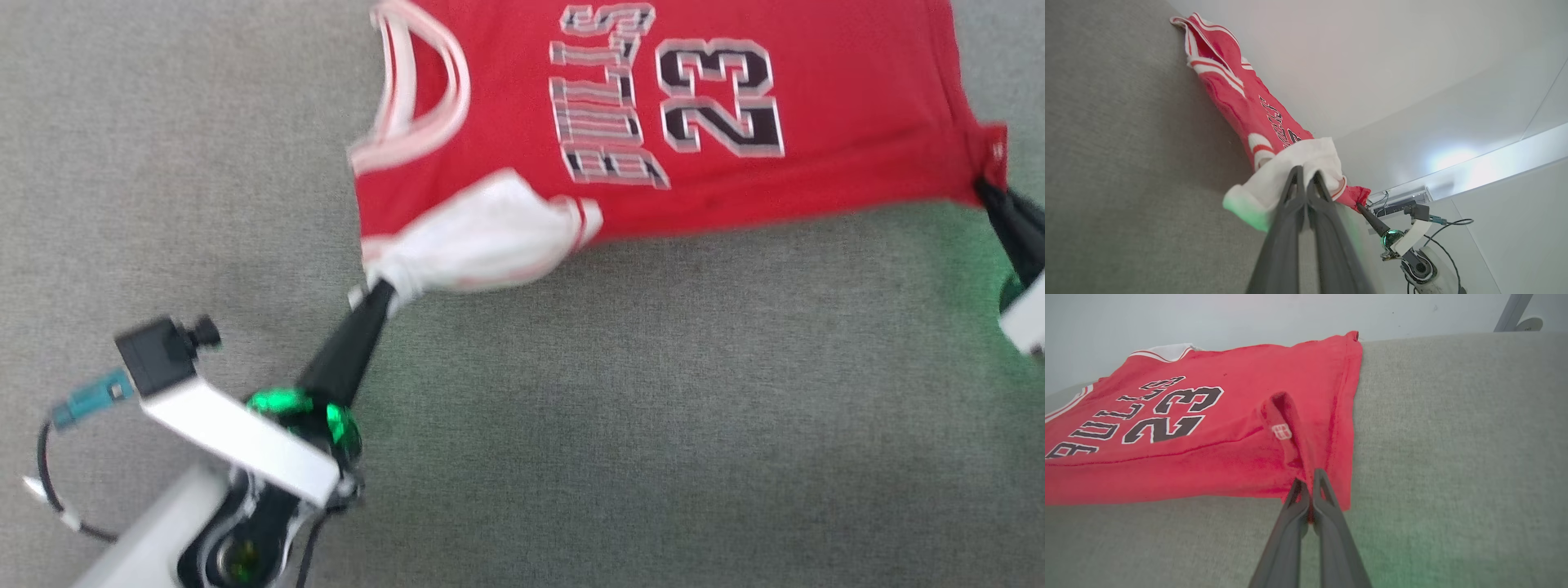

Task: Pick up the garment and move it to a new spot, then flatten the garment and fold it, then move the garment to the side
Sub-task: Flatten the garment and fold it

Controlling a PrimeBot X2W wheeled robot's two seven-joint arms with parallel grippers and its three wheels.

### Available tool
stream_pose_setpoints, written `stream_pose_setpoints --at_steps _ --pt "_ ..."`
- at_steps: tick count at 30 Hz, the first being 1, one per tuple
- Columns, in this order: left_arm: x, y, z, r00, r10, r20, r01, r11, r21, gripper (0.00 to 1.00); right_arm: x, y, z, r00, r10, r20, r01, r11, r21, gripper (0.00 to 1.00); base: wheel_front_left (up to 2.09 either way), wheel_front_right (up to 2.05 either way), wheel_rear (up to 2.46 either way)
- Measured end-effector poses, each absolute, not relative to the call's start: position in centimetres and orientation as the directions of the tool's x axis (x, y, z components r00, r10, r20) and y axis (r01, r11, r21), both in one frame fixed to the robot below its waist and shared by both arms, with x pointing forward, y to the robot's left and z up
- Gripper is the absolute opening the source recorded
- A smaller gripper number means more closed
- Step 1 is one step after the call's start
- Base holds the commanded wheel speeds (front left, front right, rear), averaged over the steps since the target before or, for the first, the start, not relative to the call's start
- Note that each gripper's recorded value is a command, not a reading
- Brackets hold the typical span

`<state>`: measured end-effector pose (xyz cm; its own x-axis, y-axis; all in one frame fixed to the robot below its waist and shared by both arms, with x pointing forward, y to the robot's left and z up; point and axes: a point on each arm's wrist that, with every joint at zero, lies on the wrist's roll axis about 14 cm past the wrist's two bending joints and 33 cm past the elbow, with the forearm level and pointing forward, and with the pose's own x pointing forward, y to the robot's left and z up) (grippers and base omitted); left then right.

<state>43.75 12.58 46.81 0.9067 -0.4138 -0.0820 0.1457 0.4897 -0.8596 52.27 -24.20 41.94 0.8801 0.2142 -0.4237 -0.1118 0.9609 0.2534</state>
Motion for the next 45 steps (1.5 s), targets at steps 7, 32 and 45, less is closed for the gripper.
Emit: stream_pose_setpoints --at_steps 7,32,45 --pt "39.5 12.6 46.1 0.884 -0.448 -0.134 0.146 0.537 -0.831 0.0 47.5 -25.2 41.9 0.864 0.215 -0.455 -0.093 0.957 0.276 0.0 0.0 0.0 0.0" --pt "41.6 10.3 49.8 0.805 -0.592 -0.05 0.362 0.556 -0.748 0.0 42.9 -26.4 44.6 0.867 0.139 -0.479 0.016 0.952 0.306 0.0 0.0 0.0 0.0" --pt "50.0 10.3 45.1 0.81 -0.564 -0.159 0.278 0.609 -0.743 0.0 45.6 -26.7 39.9 0.827 0.117 -0.55 0.072 0.948 0.31 0.0 0.0 0.0 0.0"
